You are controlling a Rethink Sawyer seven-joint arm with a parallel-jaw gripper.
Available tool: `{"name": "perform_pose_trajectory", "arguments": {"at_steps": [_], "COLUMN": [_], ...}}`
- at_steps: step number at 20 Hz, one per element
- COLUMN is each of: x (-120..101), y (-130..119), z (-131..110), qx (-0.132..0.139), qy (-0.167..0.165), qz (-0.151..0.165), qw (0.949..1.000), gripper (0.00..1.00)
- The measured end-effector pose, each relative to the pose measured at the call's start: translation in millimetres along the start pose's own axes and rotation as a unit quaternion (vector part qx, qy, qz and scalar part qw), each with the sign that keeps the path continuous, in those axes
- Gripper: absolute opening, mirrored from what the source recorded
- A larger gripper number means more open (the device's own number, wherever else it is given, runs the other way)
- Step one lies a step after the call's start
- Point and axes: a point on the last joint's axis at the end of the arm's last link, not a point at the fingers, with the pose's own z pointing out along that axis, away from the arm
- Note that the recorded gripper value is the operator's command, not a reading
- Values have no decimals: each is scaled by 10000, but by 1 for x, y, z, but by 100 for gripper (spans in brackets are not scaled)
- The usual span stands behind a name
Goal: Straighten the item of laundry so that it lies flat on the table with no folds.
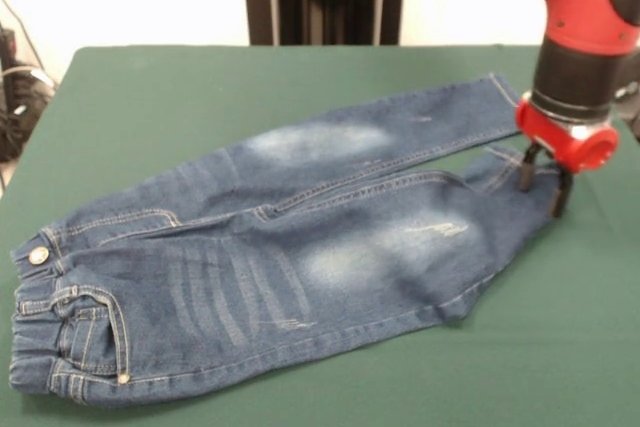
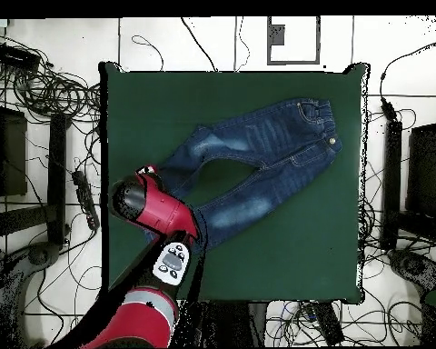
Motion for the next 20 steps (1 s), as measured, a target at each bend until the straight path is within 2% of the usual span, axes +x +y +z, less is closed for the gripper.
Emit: {"name": "perform_pose_trajectory", "arguments": {"at_steps": [6, 7, 10, 17, 20], "x": [35, 47, 62, 99, 103], "y": [16, 18, 17, -2, -17], "z": [-14, -20, -27, -36, -36], "qx": [-184, -252, -332, -445, -404], "qy": [365, 459, 542, 728, 832], "qz": [-30, -45, -66, -108, -137], "qw": [9992, 9986, 9980, 9963, 9956], "gripper": [100, 100, 100, 100, 100]}}
